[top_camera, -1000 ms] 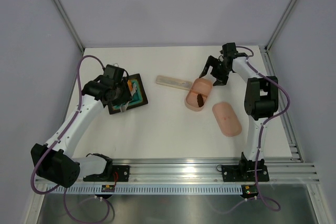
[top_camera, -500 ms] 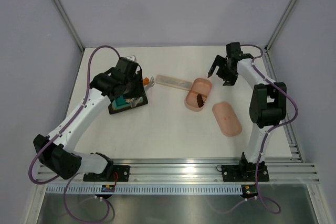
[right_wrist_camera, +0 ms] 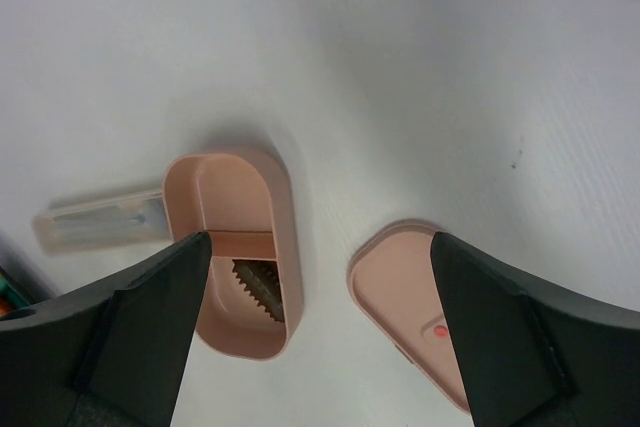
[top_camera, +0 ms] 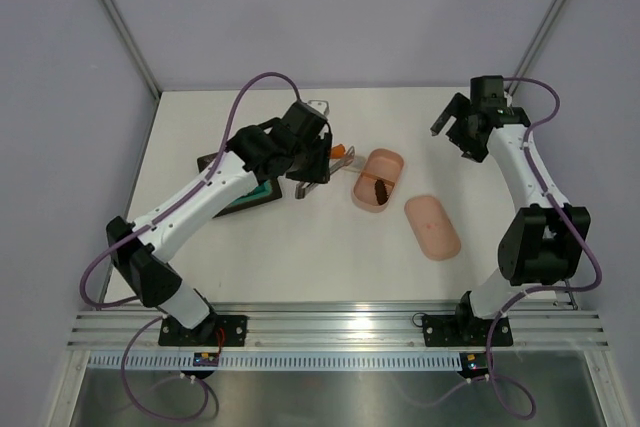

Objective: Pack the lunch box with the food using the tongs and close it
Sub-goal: Place the fake food in the packing box.

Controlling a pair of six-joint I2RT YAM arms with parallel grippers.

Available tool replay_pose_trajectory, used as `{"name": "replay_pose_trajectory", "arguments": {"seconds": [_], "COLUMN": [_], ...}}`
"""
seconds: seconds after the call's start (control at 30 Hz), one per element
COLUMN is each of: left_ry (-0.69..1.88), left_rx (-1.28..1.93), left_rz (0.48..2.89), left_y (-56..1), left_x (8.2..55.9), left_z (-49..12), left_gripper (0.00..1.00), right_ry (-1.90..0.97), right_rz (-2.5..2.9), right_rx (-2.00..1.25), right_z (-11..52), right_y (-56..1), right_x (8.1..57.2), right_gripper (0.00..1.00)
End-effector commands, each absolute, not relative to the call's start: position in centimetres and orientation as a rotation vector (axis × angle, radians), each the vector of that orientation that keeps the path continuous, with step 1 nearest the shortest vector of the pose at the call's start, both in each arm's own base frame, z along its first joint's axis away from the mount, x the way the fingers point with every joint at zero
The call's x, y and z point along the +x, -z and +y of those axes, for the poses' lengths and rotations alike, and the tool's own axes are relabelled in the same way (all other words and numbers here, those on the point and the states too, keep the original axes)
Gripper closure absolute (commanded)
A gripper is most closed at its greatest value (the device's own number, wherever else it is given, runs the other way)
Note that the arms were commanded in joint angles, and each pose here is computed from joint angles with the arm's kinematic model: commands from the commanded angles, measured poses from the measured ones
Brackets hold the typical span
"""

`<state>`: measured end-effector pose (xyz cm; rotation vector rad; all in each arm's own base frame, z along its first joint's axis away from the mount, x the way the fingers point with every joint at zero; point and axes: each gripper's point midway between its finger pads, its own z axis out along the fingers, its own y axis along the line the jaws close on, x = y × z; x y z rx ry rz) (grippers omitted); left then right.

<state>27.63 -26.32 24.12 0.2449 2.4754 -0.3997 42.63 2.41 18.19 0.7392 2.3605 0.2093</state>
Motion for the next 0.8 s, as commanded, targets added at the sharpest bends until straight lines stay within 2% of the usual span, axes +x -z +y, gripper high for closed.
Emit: {"name": "replay_pose_trajectory", "arguments": {"seconds": [0.0, 0.5, 0.77], "left_ry": [0.471, 0.547, 0.563], "left_rx": [0.315, 0.388, 0.425], "left_rz": [2.361, 2.31, 2.345], "left_y": [-26.6, -24.1, -22.1], "left_x": [29.1, 32.8, 33.6], "left_z": [-29.9, -37.6, -40.1], "left_gripper": [0.65, 0.65, 0.65], "right_ry": [-0.17, -0.218, -0.068], "right_rz": [2.259, 2.18, 2.17], "right_rx": [0.807, 0.835, 0.818], "right_z": [0.8, 0.9, -1.2], "right_y": [-21.1, -21.6, -22.2], "right_x": [40.0, 30.9, 27.9], "right_gripper": [0.0, 0.01, 0.0]}}
